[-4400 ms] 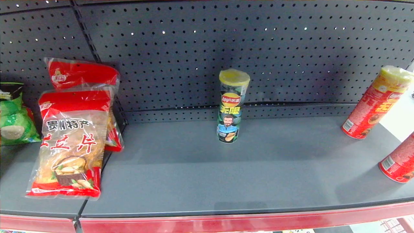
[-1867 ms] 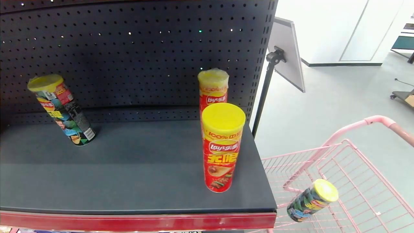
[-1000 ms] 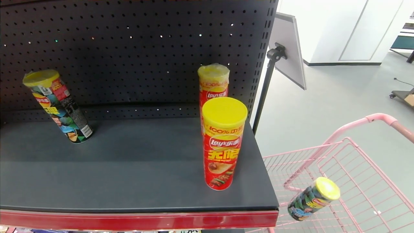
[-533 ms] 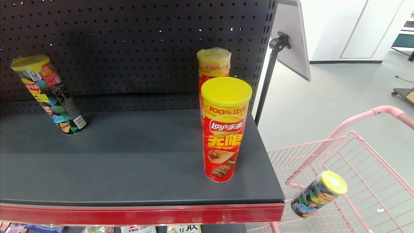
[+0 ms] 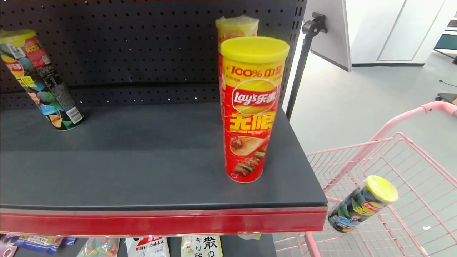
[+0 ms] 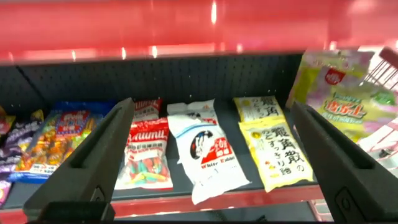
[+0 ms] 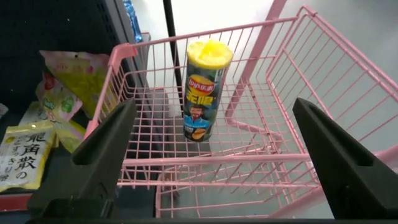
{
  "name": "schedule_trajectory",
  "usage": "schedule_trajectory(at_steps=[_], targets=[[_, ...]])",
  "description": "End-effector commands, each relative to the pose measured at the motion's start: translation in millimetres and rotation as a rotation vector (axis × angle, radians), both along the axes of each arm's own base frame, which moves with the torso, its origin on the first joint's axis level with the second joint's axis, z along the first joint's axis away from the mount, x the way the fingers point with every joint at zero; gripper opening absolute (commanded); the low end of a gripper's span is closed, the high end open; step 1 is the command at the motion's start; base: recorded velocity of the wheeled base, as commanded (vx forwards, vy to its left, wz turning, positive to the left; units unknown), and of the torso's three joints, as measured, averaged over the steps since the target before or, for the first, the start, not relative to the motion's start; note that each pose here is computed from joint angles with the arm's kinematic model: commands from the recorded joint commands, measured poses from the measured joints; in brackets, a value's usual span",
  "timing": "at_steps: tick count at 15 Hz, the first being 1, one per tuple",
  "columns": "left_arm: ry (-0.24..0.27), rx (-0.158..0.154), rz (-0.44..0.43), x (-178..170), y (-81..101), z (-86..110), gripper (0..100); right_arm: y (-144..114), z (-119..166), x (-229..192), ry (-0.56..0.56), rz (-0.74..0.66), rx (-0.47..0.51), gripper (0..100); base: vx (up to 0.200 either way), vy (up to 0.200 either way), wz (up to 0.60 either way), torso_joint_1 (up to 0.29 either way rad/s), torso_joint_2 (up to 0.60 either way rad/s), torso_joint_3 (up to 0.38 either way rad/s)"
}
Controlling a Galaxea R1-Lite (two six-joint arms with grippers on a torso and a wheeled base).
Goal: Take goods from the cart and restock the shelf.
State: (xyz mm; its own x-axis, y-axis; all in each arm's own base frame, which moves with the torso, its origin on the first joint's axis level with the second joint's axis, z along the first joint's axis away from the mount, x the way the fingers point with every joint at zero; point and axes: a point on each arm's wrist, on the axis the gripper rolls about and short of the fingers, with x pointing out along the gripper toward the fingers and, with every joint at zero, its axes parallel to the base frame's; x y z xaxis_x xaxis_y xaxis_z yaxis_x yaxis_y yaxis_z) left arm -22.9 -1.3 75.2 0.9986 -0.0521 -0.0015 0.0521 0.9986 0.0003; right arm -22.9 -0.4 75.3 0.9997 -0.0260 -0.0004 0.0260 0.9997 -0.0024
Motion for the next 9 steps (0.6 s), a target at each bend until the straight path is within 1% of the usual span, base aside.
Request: schedule_trajectory(at_steps=[1,9], targets=[[0.002,0.000,0.000,0.1,0.0,0.0,100,0.0,0.0,0.1,0.001,0.000,-0.001,100,0.000,0.000,0.00,-0.212,0.55,0.339],[0.002,0.000,0.000,0.1,0.0,0.0,100,0.1,0.4,0.1,-0.002,0.012,-0.011,100,0.000,0.000,0.00,-0.177,0.52,0.341]])
